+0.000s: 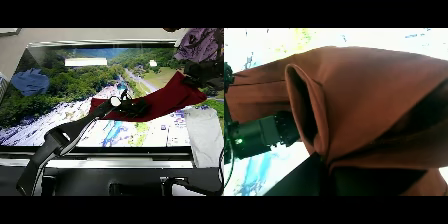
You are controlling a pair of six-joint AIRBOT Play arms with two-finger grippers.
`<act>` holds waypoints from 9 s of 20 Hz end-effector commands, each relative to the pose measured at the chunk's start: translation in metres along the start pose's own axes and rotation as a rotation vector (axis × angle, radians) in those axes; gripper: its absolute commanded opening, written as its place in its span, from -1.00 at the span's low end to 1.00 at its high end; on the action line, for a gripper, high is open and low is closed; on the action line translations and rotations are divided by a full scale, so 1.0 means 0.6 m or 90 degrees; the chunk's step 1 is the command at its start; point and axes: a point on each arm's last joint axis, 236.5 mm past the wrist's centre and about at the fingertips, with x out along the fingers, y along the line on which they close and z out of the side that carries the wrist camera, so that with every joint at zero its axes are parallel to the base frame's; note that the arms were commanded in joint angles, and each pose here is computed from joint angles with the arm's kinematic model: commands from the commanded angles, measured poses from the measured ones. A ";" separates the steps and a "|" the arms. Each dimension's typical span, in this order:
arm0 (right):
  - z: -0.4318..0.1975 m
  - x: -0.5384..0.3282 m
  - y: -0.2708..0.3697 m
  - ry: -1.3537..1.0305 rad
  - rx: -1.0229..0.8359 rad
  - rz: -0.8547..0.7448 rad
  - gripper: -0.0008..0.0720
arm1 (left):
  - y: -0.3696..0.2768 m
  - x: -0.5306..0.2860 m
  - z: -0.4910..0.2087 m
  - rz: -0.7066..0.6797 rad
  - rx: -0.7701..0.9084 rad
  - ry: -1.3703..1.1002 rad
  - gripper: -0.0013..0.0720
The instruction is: Fold the clothes and pants, and hang the long-sleeved shirts on hangers.
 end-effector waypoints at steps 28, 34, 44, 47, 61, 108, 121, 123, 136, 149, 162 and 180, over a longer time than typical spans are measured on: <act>-0.219 0.398 0.573 0.089 0.000 0.231 -0.91 | 0.140 -1.039 0.252 0.484 0.070 -0.388 -0.93; -0.184 0.348 0.604 0.061 0.006 0.294 0.72 | 0.159 -1.028 0.249 0.488 0.057 -0.371 -0.93; -0.004 0.154 0.172 0.088 -0.055 0.165 0.72 | 0.157 -1.029 0.253 0.487 0.059 -0.376 -0.93; -0.031 0.187 0.113 0.147 -0.009 0.268 0.72 | 0.157 -1.029 0.253 0.487 0.059 -0.376 -0.93; -0.149 0.436 0.065 0.173 0.129 0.397 0.50 | 0.159 -1.027 0.249 0.488 0.056 -0.370 -0.92; 0.108 -0.108 -0.365 -0.280 0.538 -0.184 -0.92 | 0.185 -1.011 0.188 0.512 0.007 -0.269 -0.92; -0.089 -0.122 -0.439 -0.083 0.605 -0.438 -0.92 | 0.192 -1.007 0.162 0.527 0.020 -0.217 -0.92; -0.139 -0.113 -0.455 -0.055 0.594 -0.483 -0.92 | 0.192 -1.007 0.162 0.526 0.020 -0.217 -0.93; -0.371 0.001 -0.495 0.083 0.528 -0.589 -0.92 | 0.192 -1.007 0.162 0.527 0.021 -0.218 -0.92; -0.441 0.033 -0.522 0.147 0.475 -0.641 -0.91 | 0.193 -1.008 0.163 0.528 0.020 -0.220 -0.92; -0.083 0.062 -0.318 -0.168 0.242 -0.190 -0.19 | 0.148 -1.034 0.165 0.532 0.121 -0.262 -0.93; -0.293 0.170 0.323 -0.042 -0.383 0.155 -0.68 | 0.197 -0.982 0.030 0.520 0.194 -0.340 -0.92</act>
